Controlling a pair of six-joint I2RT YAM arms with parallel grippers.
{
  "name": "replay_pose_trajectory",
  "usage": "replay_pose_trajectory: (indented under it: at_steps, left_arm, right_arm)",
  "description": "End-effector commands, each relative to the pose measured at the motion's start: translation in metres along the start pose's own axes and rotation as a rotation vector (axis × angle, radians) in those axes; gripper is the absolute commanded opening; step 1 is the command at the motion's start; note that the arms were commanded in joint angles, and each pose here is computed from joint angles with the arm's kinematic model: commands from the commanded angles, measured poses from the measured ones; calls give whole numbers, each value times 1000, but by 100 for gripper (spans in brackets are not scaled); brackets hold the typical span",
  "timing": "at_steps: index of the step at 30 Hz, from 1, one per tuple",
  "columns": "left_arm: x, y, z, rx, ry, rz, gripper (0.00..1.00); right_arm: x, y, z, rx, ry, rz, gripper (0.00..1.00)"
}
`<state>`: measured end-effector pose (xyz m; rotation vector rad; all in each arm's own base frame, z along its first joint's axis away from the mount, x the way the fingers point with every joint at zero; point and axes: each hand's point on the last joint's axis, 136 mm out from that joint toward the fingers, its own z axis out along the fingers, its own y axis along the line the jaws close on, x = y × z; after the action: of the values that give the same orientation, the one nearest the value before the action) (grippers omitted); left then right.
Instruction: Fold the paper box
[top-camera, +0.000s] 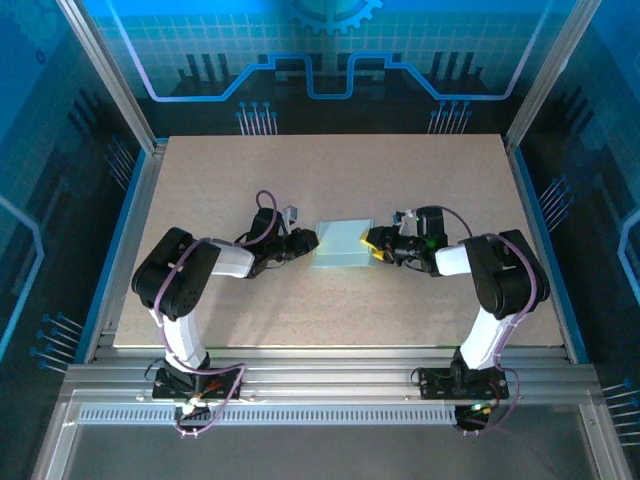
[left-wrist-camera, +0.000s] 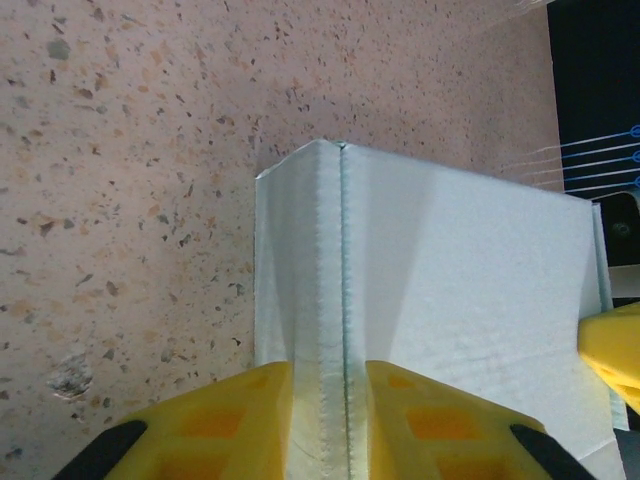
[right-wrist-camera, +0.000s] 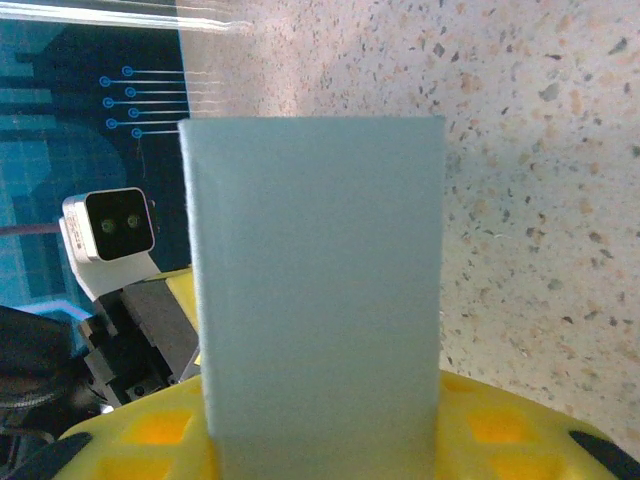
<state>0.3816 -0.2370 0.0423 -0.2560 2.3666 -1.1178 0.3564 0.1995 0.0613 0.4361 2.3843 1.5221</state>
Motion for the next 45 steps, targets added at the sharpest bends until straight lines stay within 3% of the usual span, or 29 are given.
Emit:
replay_pose_trajectory:
  at_steps: [1,8,11,20,24,28,36,38,45]
  left_arm:
    - [53,74,-8,-254,141,-111,28]
    - [35,54,-22,-201,44,-27,62]
    - [17,36,-37,-172,-40,51,71]
    - [-27,-21,-81,-110,-271,496,98]
    - [-32,-42,-91,-71,-327,745,99]
    - [-37,-65,-109,-12,-487,1014,99]
    - [-20,-94,-121,72,-724,1557,96]
    - [-9,-100,-117,86,-718,1715,96]
    - [1,-118,-114,-63,-775,1984,94]
  right_arm:
    - [-1,16,0,-53,21,-26,33]
    - [-6,20,-11,-63,4,-18,33]
    - [-8,22,-17,-66,-1,-17,36]
    - [-16,33,-31,-83,7,-22,38]
    - [-20,37,-38,-91,15,-24,39]
    - [-27,43,-49,-104,14,-32,39]
    - [-37,66,-75,-149,7,-59,41]
    - [-33,72,-81,-156,24,-56,41]
    - [-18,95,-94,-188,81,-111,43]
